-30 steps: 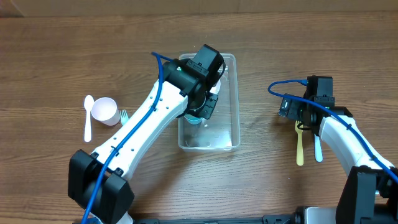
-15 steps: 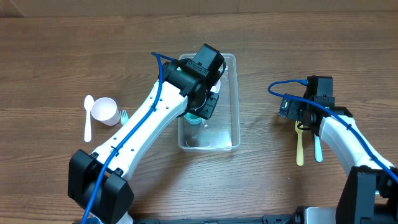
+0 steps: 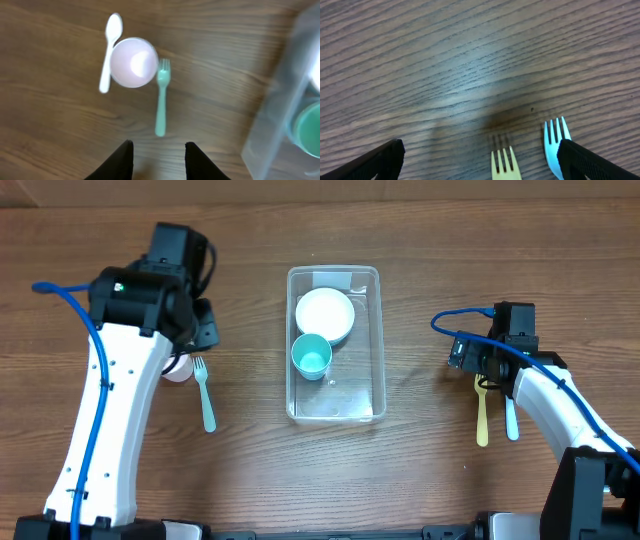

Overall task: Pack container
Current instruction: 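Move left gripper to the white cup and grasp it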

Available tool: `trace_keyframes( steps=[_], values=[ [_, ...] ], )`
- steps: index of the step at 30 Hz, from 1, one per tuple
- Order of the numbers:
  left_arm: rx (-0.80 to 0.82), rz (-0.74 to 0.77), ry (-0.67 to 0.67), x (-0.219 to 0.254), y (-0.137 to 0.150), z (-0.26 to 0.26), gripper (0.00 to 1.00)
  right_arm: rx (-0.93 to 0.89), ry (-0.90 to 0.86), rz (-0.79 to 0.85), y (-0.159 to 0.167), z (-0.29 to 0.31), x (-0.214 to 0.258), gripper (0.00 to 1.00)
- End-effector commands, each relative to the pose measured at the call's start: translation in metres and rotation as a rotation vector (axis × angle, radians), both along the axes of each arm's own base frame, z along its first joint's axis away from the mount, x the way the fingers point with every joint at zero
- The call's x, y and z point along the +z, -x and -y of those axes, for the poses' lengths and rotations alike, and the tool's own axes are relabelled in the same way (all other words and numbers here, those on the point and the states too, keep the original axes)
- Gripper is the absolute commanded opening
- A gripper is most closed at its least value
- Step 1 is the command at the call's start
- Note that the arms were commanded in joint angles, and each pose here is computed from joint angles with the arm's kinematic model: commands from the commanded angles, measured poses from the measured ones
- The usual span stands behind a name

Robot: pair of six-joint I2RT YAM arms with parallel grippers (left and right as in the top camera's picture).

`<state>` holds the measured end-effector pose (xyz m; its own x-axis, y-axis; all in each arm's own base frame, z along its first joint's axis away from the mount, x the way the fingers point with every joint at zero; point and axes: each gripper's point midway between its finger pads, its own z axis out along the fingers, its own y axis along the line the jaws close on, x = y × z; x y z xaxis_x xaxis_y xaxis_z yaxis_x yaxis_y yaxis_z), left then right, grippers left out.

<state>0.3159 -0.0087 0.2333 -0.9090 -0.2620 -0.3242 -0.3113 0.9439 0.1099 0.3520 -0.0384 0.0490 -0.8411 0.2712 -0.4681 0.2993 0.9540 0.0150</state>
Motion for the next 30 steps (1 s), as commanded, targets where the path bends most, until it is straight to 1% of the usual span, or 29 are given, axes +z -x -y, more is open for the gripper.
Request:
trace_keyframes(
  steps=[1, 4, 5, 6, 7, 8, 10, 14, 16, 19, 22, 24, 25, 26, 28, 29, 30],
  values=[
    [0.098, -0.059, -0.013, -0.043, 0.004, -0.027, 0.36, -0.007, 0.01, 0.0, -0.001, 0.003, -0.001, 1.0],
    [0.11, -0.056, -0.009, -0.085, -0.002, -0.031, 0.41, -0.007, 0.01, 0.0, -0.001, 0.003, -0.001, 1.0],
    [0.085, -0.034, -0.002, -0.096, -0.009, -0.029, 0.42, -0.007, 0.01, 0.001, -0.001, 0.003, -0.001, 1.0],
    [0.045, -0.017, 0.003, -0.102, -0.015, -0.027, 0.46, -0.008, 0.01, 0.001, -0.001, 0.003, -0.001, 1.0],
    [0.02, -0.013, -0.004, -0.107, -0.017, -0.027, 0.55, -0.007, 0.01, 0.001, -0.001, 0.003, -0.001, 1.0],
    [0.01, -0.009, -0.006, -0.109, -0.019, -0.027, 0.61, -0.007, 0.01, 0.001, -0.001, 0.003, -0.001, 1.0],
    [0.012, 0.002, -0.007, -0.115, -0.021, -0.029, 0.68, -0.007, 0.01, 0.001, -0.001, 0.003, -0.001, 1.0],
    [0.017, -0.001, -0.007, -0.133, -0.022, -0.03, 0.69, -0.007, 0.01, 0.001, -0.001, 0.003, -0.001, 1.0],
    [-0.005, -0.017, -0.014, -0.146, -0.023, -0.03, 0.69, -0.007, 0.01, 0.001, -0.001, 0.003, -0.001, 1.0],
    [-0.056, -0.069, -0.029, -0.166, -0.025, -0.03, 0.64, -0.007, 0.01, 0.0, -0.001, 0.003, -0.001, 1.0],
    [-0.075, -0.083, -0.034, -0.177, -0.03, -0.03, 0.59, -0.008, 0.01, 0.001, -0.001, 0.003, -0.001, 1.0],
    [-0.085, -0.08, -0.037, -0.18, -0.033, -0.03, 0.59, -0.007, 0.01, 0.001, -0.001, 0.003, -0.001, 1.0],
    [-0.093, -0.078, -0.039, -0.179, -0.034, -0.03, 0.57, -0.008, 0.01, 0.001, -0.001, 0.003, -0.001, 1.0],
    [-0.099, -0.077, -0.041, -0.179, -0.035, -0.03, 0.48, -0.007, 0.01, 0.001, -0.001, 0.003, -0.001, 1.0],
    [-0.099, -0.075, -0.042, -0.179, -0.035, -0.03, 0.16, -0.007, 0.01, 0.001, -0.001, 0.003, -0.001, 1.0],
    [-0.099, -0.074, -0.042, -0.179, -0.035, -0.03, 0.04, -0.007, 0.01, 0.0, -0.001, 0.003, -0.001, 1.0],
    [-0.099, -0.073, -0.042, -0.178, -0.036, -0.03, 0.04, -0.007, 0.01, 0.001, -0.001, 0.003, -0.001, 1.0]
  ],
)
